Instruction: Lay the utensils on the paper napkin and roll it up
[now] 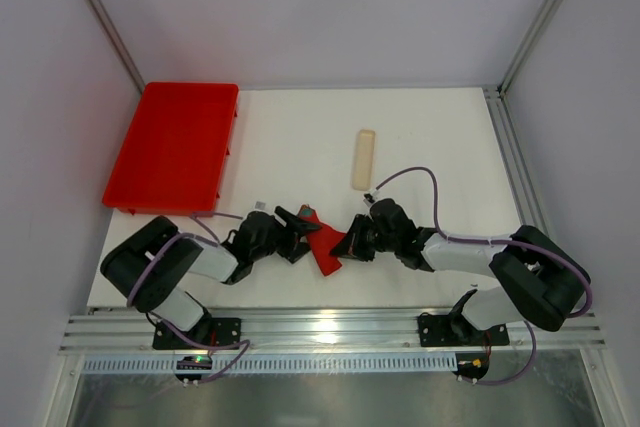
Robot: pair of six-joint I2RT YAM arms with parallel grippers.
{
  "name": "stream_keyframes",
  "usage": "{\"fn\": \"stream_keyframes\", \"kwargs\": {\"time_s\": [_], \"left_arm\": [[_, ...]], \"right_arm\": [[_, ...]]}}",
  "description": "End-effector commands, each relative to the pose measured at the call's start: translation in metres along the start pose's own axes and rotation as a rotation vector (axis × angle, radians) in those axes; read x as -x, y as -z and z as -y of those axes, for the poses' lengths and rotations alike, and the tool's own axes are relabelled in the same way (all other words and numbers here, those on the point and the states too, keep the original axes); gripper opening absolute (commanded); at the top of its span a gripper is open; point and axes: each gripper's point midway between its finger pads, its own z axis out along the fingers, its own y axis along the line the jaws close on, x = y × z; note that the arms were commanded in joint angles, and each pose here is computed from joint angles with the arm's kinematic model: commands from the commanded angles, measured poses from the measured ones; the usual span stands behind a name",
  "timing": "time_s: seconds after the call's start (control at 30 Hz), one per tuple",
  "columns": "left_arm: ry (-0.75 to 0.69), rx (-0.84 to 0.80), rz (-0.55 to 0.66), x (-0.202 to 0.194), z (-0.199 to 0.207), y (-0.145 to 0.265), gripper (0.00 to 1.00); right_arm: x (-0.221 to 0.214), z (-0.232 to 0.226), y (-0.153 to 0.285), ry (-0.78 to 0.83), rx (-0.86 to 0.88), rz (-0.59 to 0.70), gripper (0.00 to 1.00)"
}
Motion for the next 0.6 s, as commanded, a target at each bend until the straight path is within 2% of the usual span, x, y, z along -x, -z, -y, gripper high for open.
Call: {"fn": "stream_keyframes", "kwargs": {"time_s": [0.0, 0.2, 0.57], "left_arm": [[-0.011, 0.013, 0.022, 0.006, -0.011, -0.004, 0.66], [-0.02, 0.009, 0.026, 0.009, -0.014, -0.009, 0.59], [-0.062, -0.015, 0.016, 0.009, -0.012, -0.018, 0.56]], "right_arm": [[0.011, -0.032, 0.004, 0.021, 0.091, 0.032, 0.04], [0.011, -0.032, 0.002, 0.023, 0.089, 0.029, 0.04], [0.01, -0.03, 0.0, 0.022, 0.087, 0.02, 0.03]]}}
